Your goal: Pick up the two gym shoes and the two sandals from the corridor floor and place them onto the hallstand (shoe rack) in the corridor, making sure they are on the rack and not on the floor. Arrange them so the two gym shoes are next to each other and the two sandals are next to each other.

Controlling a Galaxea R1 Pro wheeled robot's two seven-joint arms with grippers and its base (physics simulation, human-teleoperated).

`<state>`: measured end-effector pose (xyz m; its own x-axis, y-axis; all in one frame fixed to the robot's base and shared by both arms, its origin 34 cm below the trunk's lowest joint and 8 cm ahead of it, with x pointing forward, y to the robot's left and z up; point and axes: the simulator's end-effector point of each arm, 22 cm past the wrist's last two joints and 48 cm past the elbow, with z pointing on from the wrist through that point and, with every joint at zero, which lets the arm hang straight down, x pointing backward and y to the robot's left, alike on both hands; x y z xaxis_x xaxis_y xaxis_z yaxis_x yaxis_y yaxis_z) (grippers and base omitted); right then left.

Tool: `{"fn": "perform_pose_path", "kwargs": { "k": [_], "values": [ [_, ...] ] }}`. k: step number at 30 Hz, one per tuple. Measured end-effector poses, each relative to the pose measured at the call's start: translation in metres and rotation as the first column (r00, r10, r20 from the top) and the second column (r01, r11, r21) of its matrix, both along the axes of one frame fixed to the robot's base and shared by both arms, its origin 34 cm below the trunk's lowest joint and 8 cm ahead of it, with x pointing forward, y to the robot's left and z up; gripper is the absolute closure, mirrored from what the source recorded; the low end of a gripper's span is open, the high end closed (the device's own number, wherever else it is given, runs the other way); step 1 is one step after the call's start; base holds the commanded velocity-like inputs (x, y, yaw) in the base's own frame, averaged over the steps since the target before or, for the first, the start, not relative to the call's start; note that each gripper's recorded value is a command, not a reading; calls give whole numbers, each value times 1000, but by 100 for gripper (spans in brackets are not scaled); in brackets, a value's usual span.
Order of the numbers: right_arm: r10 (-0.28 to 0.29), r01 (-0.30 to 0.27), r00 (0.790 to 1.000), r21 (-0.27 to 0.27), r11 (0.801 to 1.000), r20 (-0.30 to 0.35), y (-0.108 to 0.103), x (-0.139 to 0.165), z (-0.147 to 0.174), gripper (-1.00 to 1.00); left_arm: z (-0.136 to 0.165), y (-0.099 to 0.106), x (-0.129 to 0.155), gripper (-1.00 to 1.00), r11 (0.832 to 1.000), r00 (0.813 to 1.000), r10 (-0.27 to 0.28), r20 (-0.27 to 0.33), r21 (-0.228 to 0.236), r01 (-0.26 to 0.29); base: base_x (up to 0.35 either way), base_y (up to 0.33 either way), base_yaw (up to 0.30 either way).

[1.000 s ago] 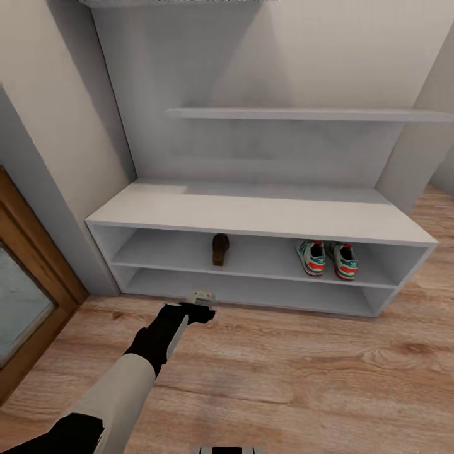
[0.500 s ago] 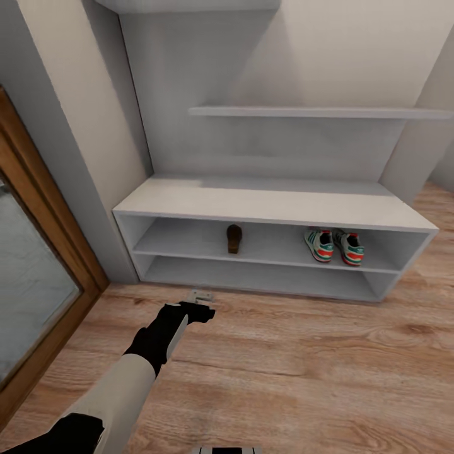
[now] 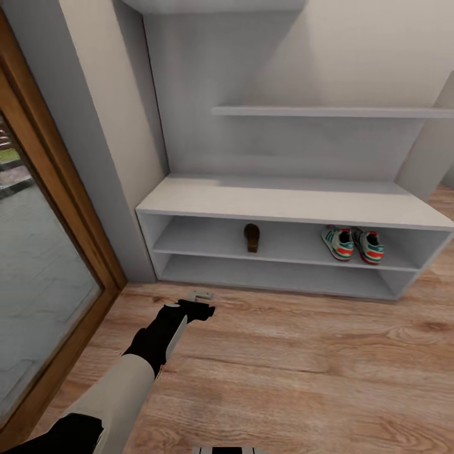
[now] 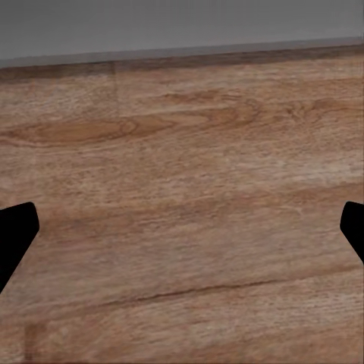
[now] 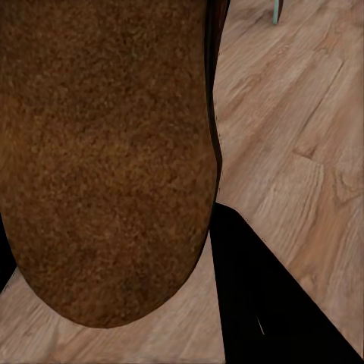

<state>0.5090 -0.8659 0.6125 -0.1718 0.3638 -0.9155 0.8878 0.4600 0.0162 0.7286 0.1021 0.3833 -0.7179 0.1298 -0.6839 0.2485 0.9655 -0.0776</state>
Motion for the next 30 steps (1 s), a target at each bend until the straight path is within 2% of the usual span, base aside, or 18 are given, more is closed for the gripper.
{"fn": "perform_pose_path", "kwargs": {
  "k": [8, 15, 25, 30],
  "values": [
    [0, 0, 1000, -1, 1000, -1, 0, 0, 0, 100, 0, 0, 0, -100, 1000, 1000, -1, 0, -1, 1, 142, 343, -13],
    [0, 0, 1000, -1, 1000, -2, 0, 0, 0, 100, -1, -1, -1, -100, 1000, 1000, -2, -2, -2, 2, 15, 324, -208],
    [0, 0, 1000, -1, 1000, -2, 0, 0, 0, 100, -2, -2, -1, -100, 1000, 1000, -2, -2, -3, 2, 0, 40, -16],
    [1, -1, 1000, -1, 1000, -3, 0, 0, 0, 100, -2, -2, -1, -100, 1000, 1000, -2, -3, -3, 2, -248, 0, 0]
  ]
}}
